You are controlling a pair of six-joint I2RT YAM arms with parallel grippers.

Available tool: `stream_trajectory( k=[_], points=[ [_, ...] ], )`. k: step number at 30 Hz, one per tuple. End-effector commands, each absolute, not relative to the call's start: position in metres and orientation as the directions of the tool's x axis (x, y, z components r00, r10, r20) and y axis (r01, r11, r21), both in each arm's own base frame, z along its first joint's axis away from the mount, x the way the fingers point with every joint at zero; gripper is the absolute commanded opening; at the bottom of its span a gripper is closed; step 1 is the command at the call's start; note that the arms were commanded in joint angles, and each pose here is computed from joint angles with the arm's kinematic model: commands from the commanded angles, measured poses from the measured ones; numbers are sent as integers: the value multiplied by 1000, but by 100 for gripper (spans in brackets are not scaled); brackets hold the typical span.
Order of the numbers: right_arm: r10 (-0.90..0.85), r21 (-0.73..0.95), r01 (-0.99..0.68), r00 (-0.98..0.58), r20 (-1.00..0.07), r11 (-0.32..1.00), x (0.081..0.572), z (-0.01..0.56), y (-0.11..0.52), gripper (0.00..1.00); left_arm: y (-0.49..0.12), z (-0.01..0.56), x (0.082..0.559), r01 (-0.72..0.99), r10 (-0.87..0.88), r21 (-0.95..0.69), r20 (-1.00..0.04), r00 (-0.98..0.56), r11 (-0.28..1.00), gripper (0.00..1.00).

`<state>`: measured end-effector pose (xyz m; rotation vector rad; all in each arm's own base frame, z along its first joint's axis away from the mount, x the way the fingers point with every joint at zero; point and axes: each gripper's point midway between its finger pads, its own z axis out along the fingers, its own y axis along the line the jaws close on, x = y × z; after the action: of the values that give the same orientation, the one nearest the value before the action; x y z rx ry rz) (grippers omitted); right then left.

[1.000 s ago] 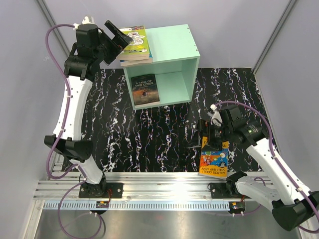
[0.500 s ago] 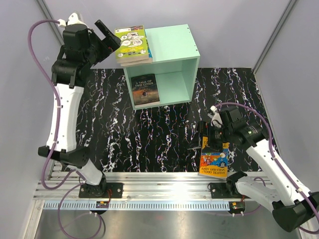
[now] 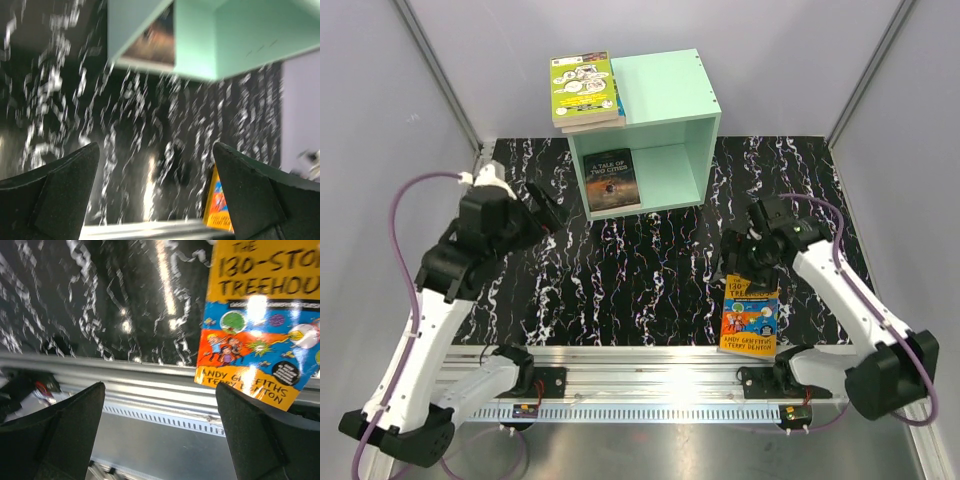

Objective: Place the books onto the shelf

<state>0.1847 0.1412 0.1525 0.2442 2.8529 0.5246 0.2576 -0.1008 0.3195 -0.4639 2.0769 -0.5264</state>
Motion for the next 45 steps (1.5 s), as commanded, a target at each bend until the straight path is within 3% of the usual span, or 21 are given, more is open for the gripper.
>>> stream_trajectory(
  k=[1,4,7,13,21,31,40,45],
  points=[
    [403,311,335,-897,-184,889,221,144,106,100,-119,276,243,-149,-535,-571,-601,-594,807,99],
    [574,249,530,-803,-161,811,231,123,64,100,-128,253,220,-147,-528,-584,-561,-638,798,99],
    [655,222,619,-738,-164,753,228,103,41,100,-125,241,201,-151,-524,-587,-540,-659,795,99],
    [743,235,707,-654,-143,667,229,81,31,100,-112,237,179,-149,-488,-547,-550,-677,824,99],
    [750,118,748,-617,-239,653,240,59,-11,100,-108,235,164,-161,-484,-544,-525,-700,824,99],
    [844,285,801,-534,-60,527,241,12,19,99,-116,235,175,-170,-474,-535,-505,-721,828,99],
    [860,446,780,-508,43,439,228,16,55,95,-129,224,179,-171,-480,-559,-471,-740,812,99],
    [835,470,759,-545,79,450,223,21,70,95,-168,188,167,-109,-394,-601,-367,-843,792,99]
  ],
)
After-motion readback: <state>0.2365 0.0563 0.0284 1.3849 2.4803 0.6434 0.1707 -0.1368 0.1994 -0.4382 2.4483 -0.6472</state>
